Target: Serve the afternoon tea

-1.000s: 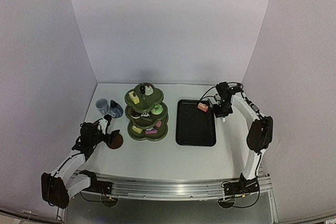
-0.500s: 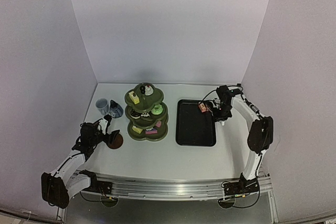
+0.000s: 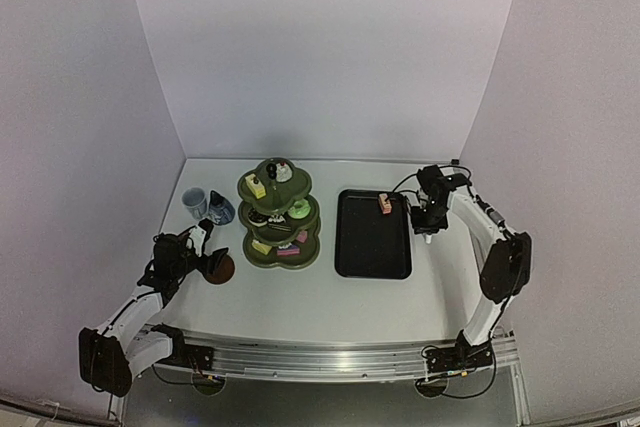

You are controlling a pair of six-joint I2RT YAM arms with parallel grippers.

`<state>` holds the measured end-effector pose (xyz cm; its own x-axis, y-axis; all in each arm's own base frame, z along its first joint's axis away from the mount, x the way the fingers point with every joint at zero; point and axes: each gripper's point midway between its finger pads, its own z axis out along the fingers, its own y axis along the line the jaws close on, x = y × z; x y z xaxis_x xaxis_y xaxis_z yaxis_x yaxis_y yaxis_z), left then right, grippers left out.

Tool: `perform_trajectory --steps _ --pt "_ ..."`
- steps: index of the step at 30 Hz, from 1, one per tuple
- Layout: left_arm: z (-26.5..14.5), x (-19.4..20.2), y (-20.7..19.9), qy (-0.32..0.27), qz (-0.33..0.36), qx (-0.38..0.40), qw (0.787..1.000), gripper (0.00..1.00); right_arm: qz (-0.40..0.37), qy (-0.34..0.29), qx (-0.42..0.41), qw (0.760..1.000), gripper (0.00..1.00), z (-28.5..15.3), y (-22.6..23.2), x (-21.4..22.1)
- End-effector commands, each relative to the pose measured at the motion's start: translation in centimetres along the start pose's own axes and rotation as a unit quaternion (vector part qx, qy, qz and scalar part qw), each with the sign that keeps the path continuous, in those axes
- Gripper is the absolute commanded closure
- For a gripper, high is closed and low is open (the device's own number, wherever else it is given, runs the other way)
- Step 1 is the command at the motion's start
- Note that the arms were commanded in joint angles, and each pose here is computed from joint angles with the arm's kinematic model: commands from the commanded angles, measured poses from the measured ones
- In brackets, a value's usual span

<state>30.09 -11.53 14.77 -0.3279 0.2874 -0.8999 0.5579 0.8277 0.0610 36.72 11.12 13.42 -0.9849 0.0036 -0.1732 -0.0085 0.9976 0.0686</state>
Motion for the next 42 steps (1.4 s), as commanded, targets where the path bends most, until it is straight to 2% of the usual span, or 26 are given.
perform_trajectory --steps 1,6,16,32,42 --pt "-0.1 -0.3 0.1 -0.012 0.006 -0.002 1.0 0.25 -0.002 0.005 -0.025 1.0 0.82 -1.1 2.0 2.3" --pt "0.2 0.0 0.1 -0.009 0.003 0.001 1.0 0.25 -0.012 0.03 -0.018 0.999 0.77 0.4 2.8 3.9" --pt "0.2 -0.1 0.2 -0.01 0.008 -0.002 1.0 0.24 -0.036 0.027 -0.004 0.999 0.72 1.9 3.6 2.4" --pt "0.2 -0.1 0.3 -0.011 0.016 -0.007 1.0 0.23 -0.076 0.018 -0.01 0.997 0.7 2.1 5.1 1.4" --pt "0.2 -0.2 0.4 -0.013 0.018 -0.007 1.0 0.23 -0.054 0.003 0.008 0.999 0.69 3.2 5.2 -0.5"
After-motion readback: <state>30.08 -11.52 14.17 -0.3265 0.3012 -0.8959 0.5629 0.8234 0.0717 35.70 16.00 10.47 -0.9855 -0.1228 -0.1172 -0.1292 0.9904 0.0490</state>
